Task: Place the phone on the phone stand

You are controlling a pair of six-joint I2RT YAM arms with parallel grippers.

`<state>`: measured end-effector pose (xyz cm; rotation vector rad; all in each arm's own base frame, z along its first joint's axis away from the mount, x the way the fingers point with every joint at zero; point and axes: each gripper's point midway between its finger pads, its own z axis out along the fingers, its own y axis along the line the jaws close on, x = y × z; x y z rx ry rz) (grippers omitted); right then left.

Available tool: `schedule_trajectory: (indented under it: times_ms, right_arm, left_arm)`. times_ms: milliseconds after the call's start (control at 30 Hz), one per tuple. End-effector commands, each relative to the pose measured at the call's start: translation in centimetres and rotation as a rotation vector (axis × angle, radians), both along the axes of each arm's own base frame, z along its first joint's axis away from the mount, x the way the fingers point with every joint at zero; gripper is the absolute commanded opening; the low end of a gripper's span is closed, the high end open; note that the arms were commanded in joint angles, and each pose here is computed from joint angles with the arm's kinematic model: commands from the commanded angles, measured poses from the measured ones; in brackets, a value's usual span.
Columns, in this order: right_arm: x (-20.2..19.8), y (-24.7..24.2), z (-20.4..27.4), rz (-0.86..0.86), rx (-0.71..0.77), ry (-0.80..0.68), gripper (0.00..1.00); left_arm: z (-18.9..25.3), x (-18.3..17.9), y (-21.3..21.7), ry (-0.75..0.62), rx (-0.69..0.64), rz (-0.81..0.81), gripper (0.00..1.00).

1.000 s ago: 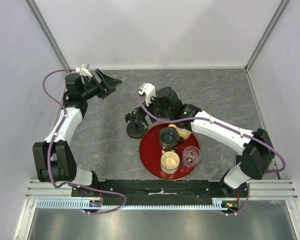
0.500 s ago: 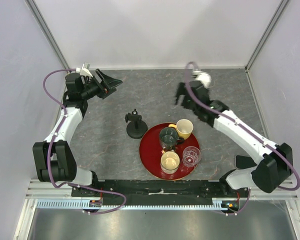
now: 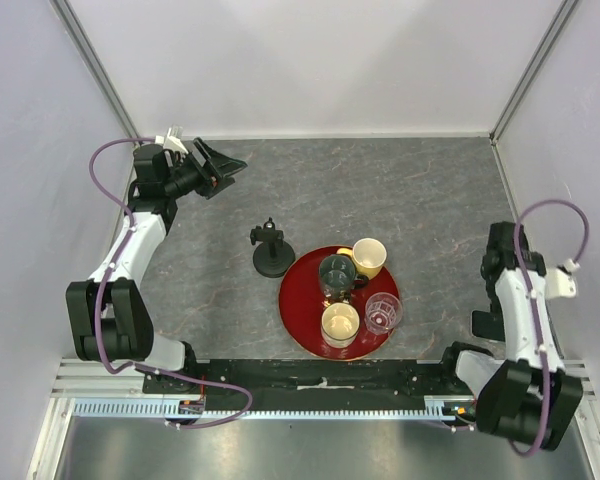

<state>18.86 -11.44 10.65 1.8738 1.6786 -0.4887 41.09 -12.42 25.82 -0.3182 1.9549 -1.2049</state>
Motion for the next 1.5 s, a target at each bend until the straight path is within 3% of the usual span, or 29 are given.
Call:
schedule_trajectory:
  times_ms: [0, 400, 733, 1000, 1267, 1467]
  right_arm:
    - [-4.4, -2.7, 0.1, -0.209, -0.051, -0.036, 0.98]
    - [-8.8, -6.1, -5.5, -0.261, 0.116, 0.136, 0.98]
    - [-5.9, -5.6, -7.4, -0.16, 0.189, -0.098, 0.98]
    - [-6.6, -7.1, -6.4, -0.187, 0.123, -0.053, 0.98]
    - [-5.8, -6.9, -7.7, -0.157, 0.195, -0.026, 0.98]
    - [-3.4, -6.2, -8.5, -0.05, 0.246, -0.092, 0.98]
  left_arm:
    - [1.5, 0.4, 0.0, -0.043, 0.034, -0.005, 0.84]
    - [1.3, 0.6, 0.4, -0.041, 0.057, 0.01, 0.83]
    - [1.2, 0.6, 0.3, -0.048, 0.069, 0.009, 0.83]
    - [0.4, 0.7, -0.3, 0.007, 0.016, -0.035, 0.83]
    - [0.3, 0.9, -0.2, 0.006, 0.025, -0.026, 0.83]
    - [0.5, 0.7, -0.2, 0.007, 0.014, -0.027, 0.82]
